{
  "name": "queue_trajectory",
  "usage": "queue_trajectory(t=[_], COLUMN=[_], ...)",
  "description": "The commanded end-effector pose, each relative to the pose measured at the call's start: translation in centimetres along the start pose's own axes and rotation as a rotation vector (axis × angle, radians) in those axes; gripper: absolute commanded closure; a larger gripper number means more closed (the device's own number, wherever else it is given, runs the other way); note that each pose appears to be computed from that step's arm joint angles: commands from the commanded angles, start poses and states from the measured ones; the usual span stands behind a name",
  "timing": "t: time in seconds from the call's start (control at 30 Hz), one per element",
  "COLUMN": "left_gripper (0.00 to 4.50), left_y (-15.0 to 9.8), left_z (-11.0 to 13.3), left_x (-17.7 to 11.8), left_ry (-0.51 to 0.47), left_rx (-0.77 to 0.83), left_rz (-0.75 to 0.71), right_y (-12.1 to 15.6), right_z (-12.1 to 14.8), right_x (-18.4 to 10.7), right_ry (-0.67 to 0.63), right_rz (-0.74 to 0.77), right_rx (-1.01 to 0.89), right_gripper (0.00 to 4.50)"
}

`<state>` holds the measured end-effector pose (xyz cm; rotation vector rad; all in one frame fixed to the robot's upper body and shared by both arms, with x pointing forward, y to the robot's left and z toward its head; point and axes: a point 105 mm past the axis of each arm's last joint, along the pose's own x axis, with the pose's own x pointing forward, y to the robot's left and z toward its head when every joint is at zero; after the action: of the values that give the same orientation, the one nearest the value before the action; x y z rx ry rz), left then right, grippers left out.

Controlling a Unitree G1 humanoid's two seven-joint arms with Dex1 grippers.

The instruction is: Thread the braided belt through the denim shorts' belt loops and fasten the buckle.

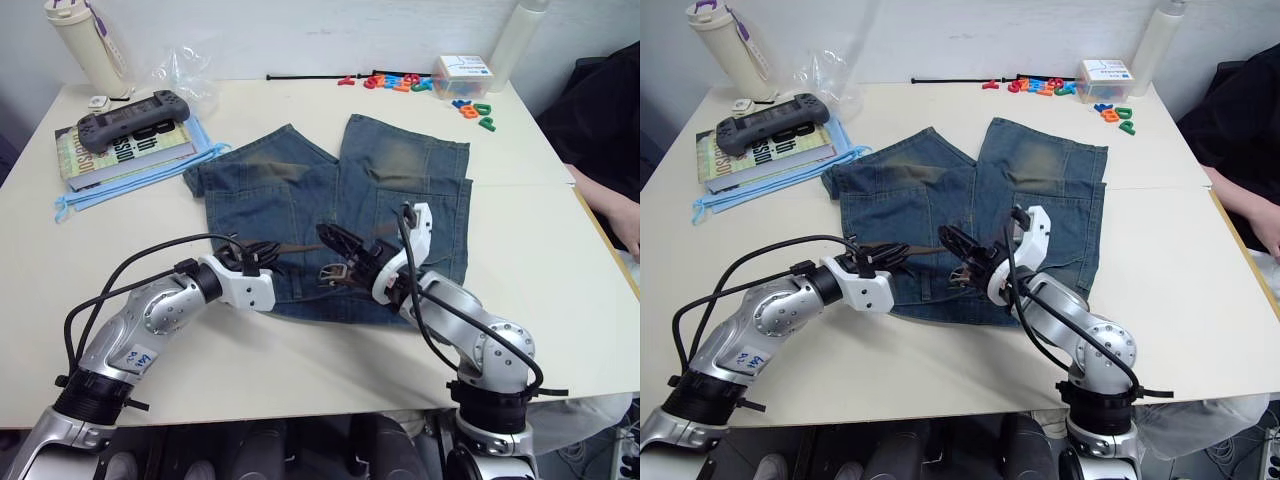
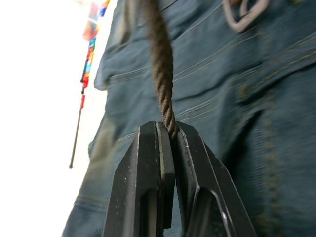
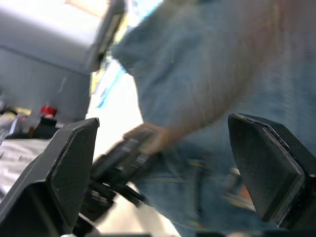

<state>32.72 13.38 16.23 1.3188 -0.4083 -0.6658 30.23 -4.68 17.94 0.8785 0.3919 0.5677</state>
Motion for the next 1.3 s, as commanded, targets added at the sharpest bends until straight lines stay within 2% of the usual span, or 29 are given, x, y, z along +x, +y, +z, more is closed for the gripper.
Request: queue_trajectory(t=[0.03, 0.33, 0.43, 0.63, 0.67, 0.7, 0.83, 0.87, 0.93, 1.0, 1.07, 1.17, 1.23, 1.3], left_gripper=[4.15, 4.15, 4.18, 4.18, 4.18, 4.18, 4.18, 3.54, 2.85, 1.91, 1.05, 1.05, 1.05, 1.05], left_y=[1.6, 1.7, 1.8, 2.0, 2.2, 2.3, 2.6, 2.7, 2.8, 3.6, 3.8, 4.5, 4.4, 4.5], left_z=[0.6, 0.6, 0.7, 0.5, 0.8, 1.0, 1.3, 1.2, 0.7, 0.8, 1.4, 3.1, 4.9, 6.3], left_x=[-0.2, -0.3, -0.3, -0.2, -0.3, -0.3, -1.1, -1.3, -2.2, -3.3, -4.4, -5.7, -6.7, -7.7], left_ry=[-0.016, -0.012, -0.011, -0.002, -0.019, -0.032, -0.068, -0.072, -0.076, -0.110, -0.169, -0.267, -0.361, -0.436], left_rx=[0.039, 0.017, 0.018, 0.016, 0.012, 0.010, -0.055, -0.083, -0.210, -0.440, -0.725, -1.087, -1.357, -1.556], left_rz=[0.080, 0.112, 0.118, 0.128, 0.136, 0.141, 0.165, 0.166, 0.162, 0.164, 0.098, -0.010, -0.165, -0.276], right_y=[0.7, 0.4, 0.7, 1.2, 1.4, 1.5, 1.6, 1.7, 1.8, 2.1, 2.2, 2.4, 2.7, 3.1], right_z=[0.7, 1.6, 1.5, 1.3, 1.4, 1.5, 2.1, 2.1, 2.4, 2.6, 2.7, 2.7, 2.5, 2.3], right_x=[-1.1, -1.5, -1.5, -1.5, -1.4, -1.4, -1.3, -1.3, -1.1, -0.9, -0.8, -0.5, -0.1, 0.3], right_ry=[-0.039, -0.117, -0.117, -0.118, -0.124, -0.129, -0.154, -0.156, -0.161, -0.161, -0.158, -0.150, -0.134, -0.120], right_rz=[0.014, -0.006, 0.004, 0.029, 0.039, 0.045, 0.060, 0.063, 0.075, 0.087, 0.095, 0.109, 0.123, 0.137], right_rx=[0.038, 0.169, 0.170, 0.168, 0.167, 0.167, 0.167, 0.165, 0.167, 0.154, 0.138, 0.128, 0.108, 0.088], right_gripper=[0.00, 0.00, 0.86, 3.71, 4.33, 4.47, 4.47, 4.50, 4.50, 4.50, 4.50, 4.50, 4.50, 4.50])
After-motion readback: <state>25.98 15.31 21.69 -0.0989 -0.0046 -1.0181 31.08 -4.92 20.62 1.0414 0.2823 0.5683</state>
